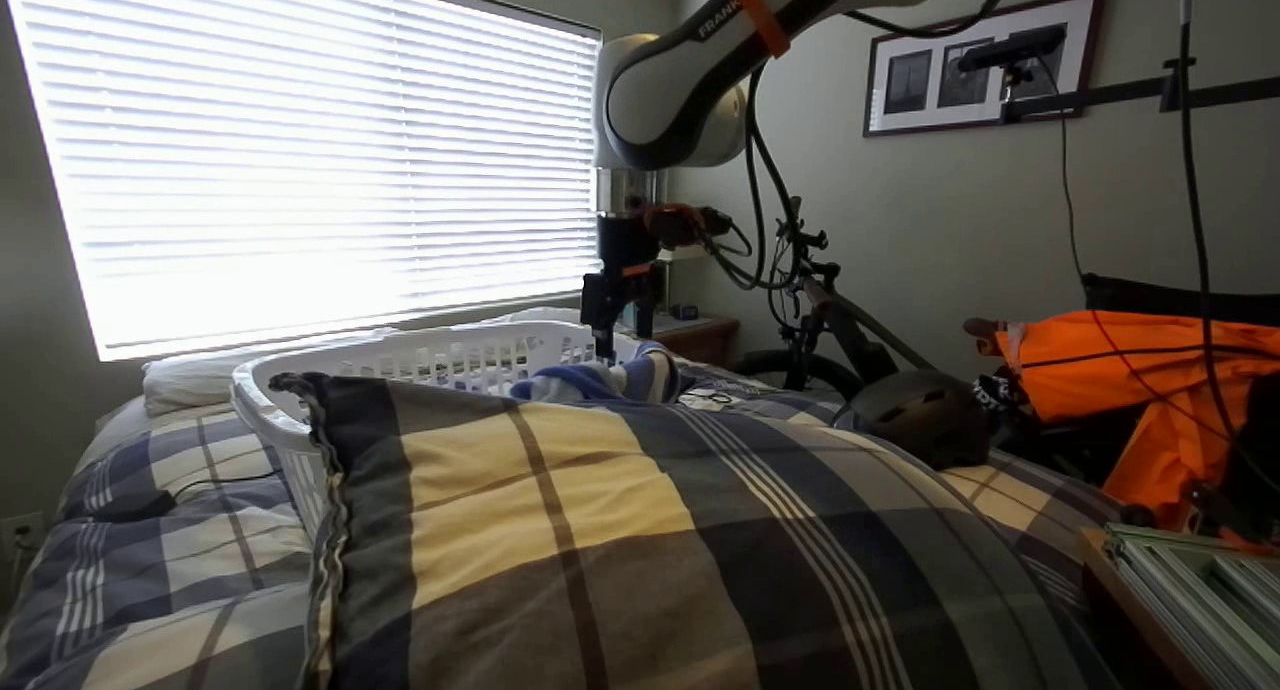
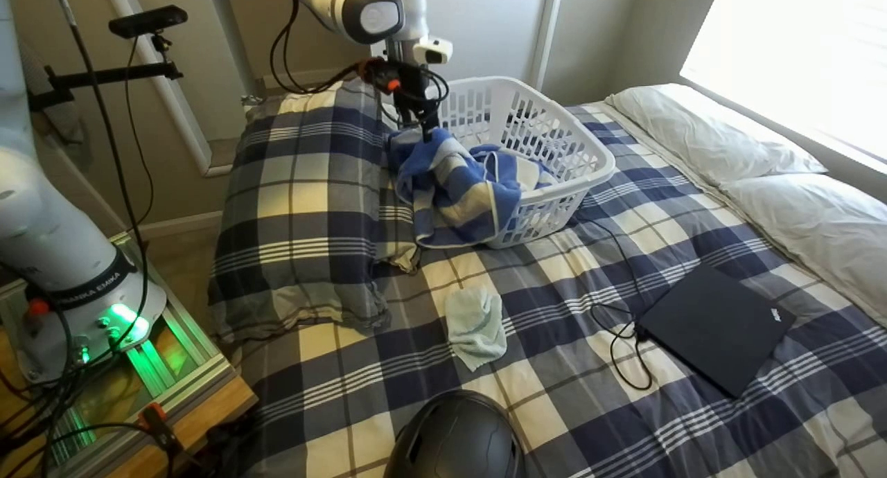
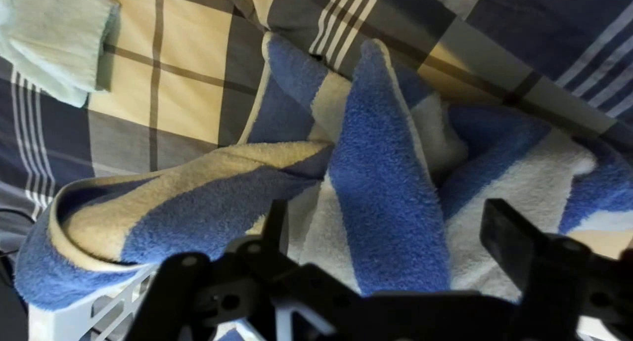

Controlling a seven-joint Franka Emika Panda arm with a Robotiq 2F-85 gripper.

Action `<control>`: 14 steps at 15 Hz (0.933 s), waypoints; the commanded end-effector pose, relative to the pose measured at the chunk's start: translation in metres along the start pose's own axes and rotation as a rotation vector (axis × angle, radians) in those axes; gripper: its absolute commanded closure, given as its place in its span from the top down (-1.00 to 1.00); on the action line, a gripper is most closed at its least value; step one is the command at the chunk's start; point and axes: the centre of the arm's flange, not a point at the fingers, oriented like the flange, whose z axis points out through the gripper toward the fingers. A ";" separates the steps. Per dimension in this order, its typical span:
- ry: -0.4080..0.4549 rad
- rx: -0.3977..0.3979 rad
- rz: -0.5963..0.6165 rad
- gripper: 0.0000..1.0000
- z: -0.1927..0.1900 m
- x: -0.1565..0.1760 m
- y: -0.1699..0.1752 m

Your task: Put the white and blue towel in the basket.

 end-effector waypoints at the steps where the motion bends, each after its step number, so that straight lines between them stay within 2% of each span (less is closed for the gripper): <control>1: 0.001 0.005 0.002 1.00 0.003 -0.001 -0.001; 5: 0.006 0.011 0.002 1.00 0.001 -0.001 -0.003; 9: 0.049 0.111 0.023 1.00 0.041 0.008 -0.020; 14: 0.179 0.182 0.062 1.00 0.087 0.012 -0.045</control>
